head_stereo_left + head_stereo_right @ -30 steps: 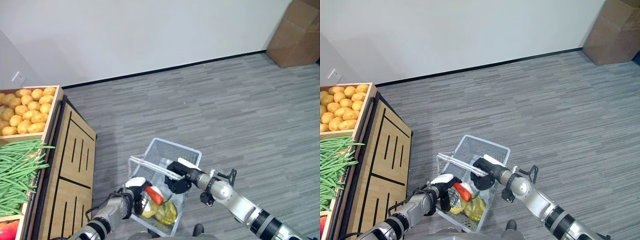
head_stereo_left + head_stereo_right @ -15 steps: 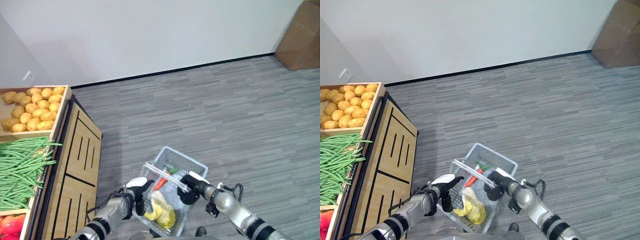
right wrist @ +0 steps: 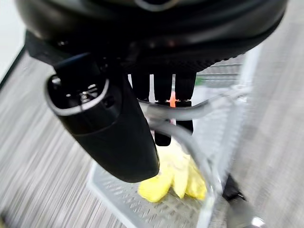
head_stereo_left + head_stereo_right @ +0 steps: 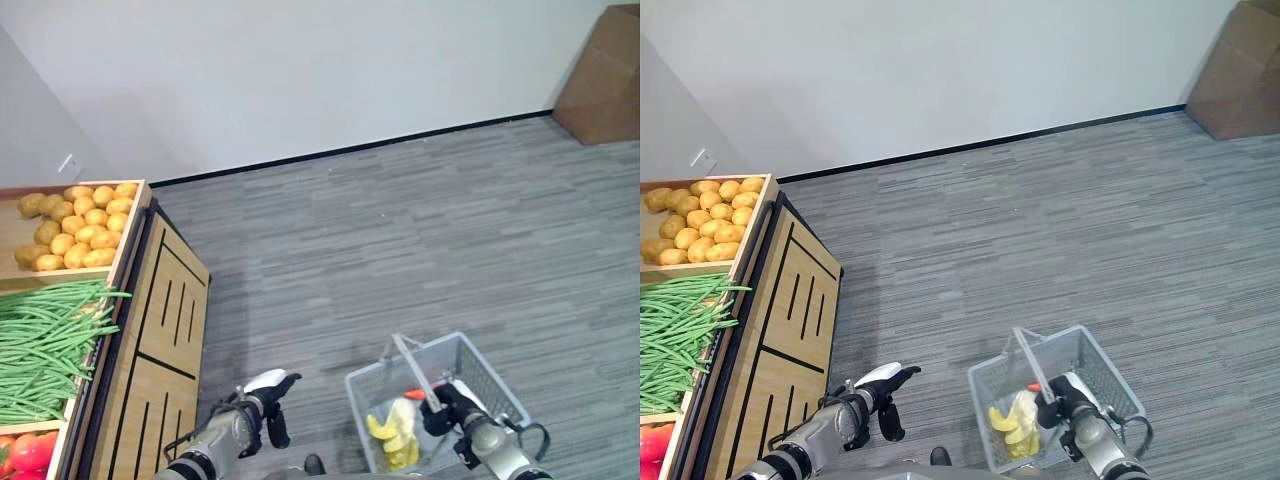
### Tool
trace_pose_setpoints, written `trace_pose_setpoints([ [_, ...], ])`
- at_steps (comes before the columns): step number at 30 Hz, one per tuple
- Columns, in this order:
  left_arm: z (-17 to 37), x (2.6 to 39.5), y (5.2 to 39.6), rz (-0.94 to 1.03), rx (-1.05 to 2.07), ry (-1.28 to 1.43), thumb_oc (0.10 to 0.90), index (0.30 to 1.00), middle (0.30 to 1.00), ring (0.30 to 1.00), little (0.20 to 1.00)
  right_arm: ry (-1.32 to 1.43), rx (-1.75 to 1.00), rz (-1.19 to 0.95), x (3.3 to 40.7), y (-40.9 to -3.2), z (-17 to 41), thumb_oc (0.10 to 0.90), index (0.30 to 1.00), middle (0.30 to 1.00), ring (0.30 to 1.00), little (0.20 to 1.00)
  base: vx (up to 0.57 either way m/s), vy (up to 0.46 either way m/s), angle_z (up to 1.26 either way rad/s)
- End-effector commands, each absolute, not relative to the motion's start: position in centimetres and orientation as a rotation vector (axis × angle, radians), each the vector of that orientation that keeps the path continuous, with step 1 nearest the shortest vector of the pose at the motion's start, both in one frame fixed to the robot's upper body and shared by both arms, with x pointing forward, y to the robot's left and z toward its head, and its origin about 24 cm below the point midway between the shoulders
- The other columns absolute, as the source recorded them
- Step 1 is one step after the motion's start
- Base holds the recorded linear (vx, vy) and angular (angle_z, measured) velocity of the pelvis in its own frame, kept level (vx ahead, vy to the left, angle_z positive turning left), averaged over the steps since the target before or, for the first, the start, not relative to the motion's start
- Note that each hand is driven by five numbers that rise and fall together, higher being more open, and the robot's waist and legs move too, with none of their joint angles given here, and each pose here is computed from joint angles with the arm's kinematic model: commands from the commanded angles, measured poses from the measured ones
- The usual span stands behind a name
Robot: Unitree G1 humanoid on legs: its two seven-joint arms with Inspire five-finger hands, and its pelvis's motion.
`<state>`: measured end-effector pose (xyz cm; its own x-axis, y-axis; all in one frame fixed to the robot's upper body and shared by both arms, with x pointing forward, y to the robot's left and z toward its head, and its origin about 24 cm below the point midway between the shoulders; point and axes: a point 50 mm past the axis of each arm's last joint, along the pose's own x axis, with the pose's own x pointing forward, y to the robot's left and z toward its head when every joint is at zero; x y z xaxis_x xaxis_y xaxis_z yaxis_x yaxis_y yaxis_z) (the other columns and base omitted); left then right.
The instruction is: Get the vegetables into the basket
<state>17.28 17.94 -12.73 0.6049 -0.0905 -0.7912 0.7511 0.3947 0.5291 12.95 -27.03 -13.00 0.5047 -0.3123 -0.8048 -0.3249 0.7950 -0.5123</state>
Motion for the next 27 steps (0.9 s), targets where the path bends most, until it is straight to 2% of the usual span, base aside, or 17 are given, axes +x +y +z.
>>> trace_pose_setpoints([
  [1, -12.5, 19.4, 20.4, -0.408, 1.020, 0.829, 0.900, 1.000, 1.000, 1.000, 1.000, 0.940, -0.616, -0.055, 16.1, -26.1, -12.2, 0.400, 0.300, 0.300, 0.300, 0.300, 0.01, 0.013, -0.03],
  [3, -13.5, 17.4, 22.2, -0.259, 0.878, 0.967, 0.900, 1.000, 1.000, 1.000, 1.000, 1.066, -0.566, -0.138, 13.4, -27.6, -13.3, 0.400, 0.300, 0.300, 0.300, 0.300, 0.02, 0.018, -0.12],
  [11, -15.2, 13.2, 23.5, -0.139, 0.753, 1.167, 0.900, 1.000, 1.000, 1.000, 1.000, 1.236, -0.487, -0.213, 9.0, -28.0, -14.8, 0.400, 0.300, 0.300, 0.300, 0.300, 0.01, 0.000, -0.03],
  [20, -15.4, 12.4, 23.3, -0.105, 0.730, 1.172, 0.900, 1.000, 1.000, 1.000, 1.000, 1.404, -0.471, -0.242, 4.5, -28.1, -15.6, 0.400, 0.300, 0.300, 0.300, 0.300, 0.00, -0.002, -0.04],
  [27, -15.5, 12.0, 23.2, -0.092, 0.706, 1.183, 0.900, 1.000, 1.000, 1.000, 1.000, 1.406, -0.442, -0.255, 4.2, -27.8, -15.8, 0.400, 0.300, 0.300, 0.300, 0.300, 0.00, 0.000, 0.00],
])
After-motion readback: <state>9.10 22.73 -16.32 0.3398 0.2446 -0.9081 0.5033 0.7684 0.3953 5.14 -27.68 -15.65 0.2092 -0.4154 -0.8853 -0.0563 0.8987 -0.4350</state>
